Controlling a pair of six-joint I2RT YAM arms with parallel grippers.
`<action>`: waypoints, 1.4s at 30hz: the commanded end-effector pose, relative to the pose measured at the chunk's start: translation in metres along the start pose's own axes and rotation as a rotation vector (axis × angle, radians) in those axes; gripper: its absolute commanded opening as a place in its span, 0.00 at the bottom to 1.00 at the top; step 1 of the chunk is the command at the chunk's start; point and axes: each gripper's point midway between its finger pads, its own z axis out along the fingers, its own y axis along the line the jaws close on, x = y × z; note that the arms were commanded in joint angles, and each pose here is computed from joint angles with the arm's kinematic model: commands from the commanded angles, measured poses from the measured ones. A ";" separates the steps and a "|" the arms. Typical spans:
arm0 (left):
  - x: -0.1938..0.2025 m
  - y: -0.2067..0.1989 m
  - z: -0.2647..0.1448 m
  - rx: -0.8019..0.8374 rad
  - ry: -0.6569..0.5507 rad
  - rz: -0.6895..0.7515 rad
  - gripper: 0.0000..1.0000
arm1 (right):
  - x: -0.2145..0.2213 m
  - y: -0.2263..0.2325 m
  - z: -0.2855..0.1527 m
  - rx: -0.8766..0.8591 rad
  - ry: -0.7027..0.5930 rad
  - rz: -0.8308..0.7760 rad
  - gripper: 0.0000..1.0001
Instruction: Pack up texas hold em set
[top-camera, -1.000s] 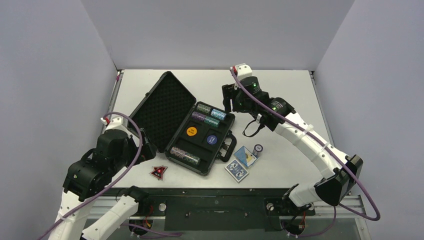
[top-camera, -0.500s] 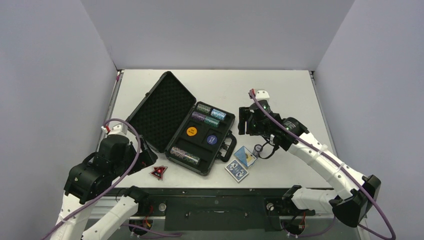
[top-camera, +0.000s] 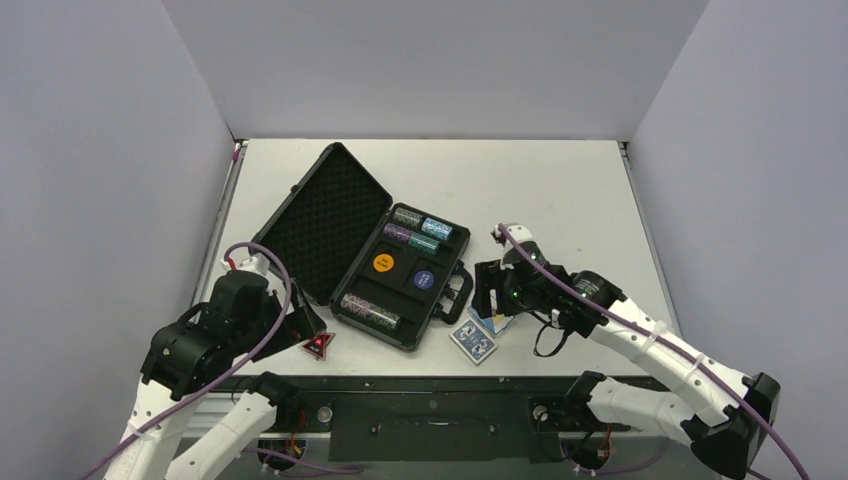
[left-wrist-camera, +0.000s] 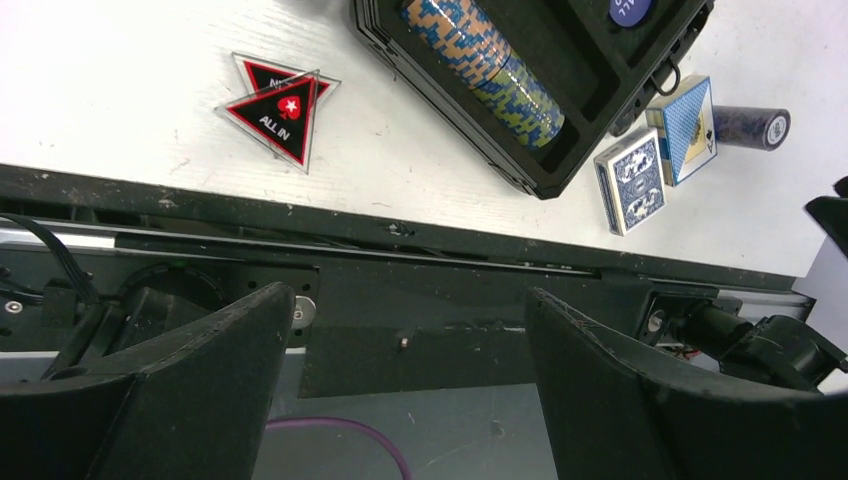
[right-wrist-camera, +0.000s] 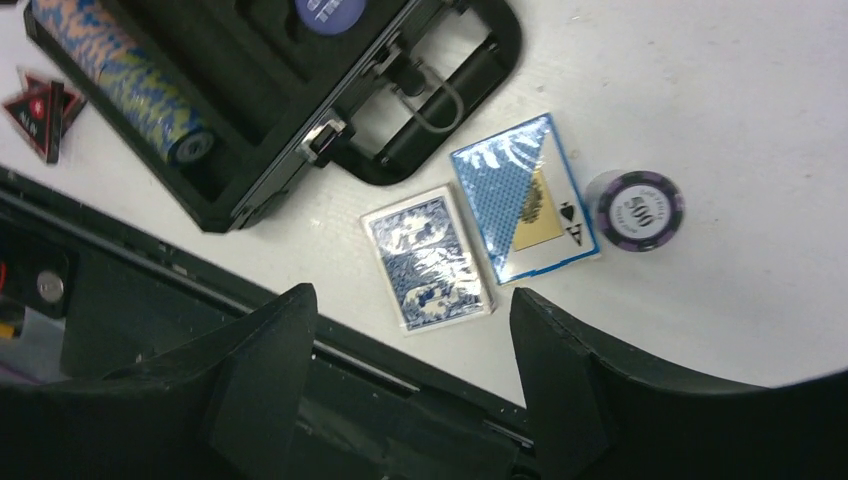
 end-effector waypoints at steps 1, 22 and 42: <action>0.001 -0.010 -0.001 0.065 -0.006 -0.021 0.83 | 0.013 0.022 0.002 -0.063 0.045 -0.123 0.68; 0.029 0.002 -0.009 0.157 0.052 0.173 0.83 | 0.061 0.045 0.066 0.037 0.221 -0.449 0.71; -0.005 -0.010 -0.005 0.138 -0.087 0.080 0.84 | 0.104 0.011 0.101 -0.006 0.377 -0.367 0.68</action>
